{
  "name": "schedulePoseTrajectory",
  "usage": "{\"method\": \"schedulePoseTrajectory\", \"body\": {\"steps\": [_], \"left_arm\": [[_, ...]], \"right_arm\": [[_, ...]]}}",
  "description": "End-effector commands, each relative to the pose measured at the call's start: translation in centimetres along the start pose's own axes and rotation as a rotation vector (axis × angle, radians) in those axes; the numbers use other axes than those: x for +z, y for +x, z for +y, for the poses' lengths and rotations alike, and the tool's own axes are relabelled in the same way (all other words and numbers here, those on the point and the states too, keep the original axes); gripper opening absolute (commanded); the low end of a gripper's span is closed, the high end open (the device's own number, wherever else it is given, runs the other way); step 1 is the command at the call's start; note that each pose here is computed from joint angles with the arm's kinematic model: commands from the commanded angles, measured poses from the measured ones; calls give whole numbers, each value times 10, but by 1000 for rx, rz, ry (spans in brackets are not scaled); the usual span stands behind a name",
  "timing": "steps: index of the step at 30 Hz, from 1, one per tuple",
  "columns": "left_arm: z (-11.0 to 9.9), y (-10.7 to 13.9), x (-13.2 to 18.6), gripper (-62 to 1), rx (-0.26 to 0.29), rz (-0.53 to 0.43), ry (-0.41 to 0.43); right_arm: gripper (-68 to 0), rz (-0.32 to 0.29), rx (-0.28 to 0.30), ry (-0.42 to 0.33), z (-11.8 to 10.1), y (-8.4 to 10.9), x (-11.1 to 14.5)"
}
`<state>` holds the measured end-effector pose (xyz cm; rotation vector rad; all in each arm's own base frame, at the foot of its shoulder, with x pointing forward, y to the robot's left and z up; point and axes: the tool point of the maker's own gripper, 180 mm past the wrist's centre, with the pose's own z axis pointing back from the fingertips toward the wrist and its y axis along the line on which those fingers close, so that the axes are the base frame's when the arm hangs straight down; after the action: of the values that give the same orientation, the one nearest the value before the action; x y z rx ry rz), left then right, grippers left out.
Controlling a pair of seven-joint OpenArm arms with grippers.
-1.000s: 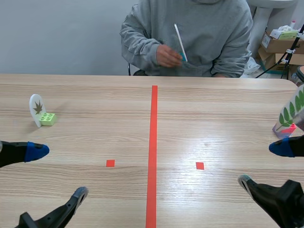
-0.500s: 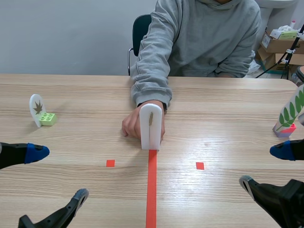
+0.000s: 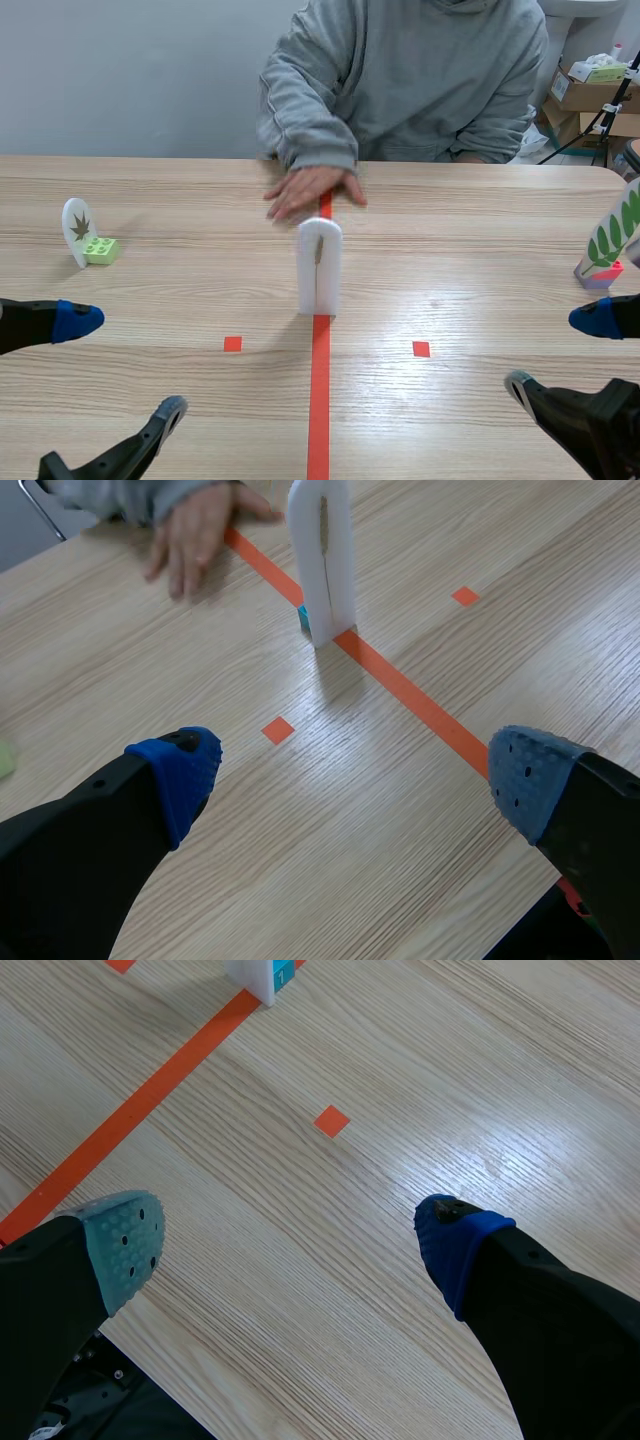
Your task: Do the leaf sorting experiment
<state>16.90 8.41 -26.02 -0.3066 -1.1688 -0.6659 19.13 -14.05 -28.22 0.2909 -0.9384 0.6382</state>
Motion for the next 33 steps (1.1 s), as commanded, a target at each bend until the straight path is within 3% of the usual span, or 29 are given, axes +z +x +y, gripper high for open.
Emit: {"method": "schedulePoseTrajectory", "body": {"steps": [1, 33], "left_arm": [[1, 14, 0, -41, -5, -44, 4], [4, 13, -2, -41, -15, -40, 8]], "right_arm": [[-165, -31, 17, -1, -2, 11, 0], [-165, -35, 14, 10, 0, 11, 0]]}}
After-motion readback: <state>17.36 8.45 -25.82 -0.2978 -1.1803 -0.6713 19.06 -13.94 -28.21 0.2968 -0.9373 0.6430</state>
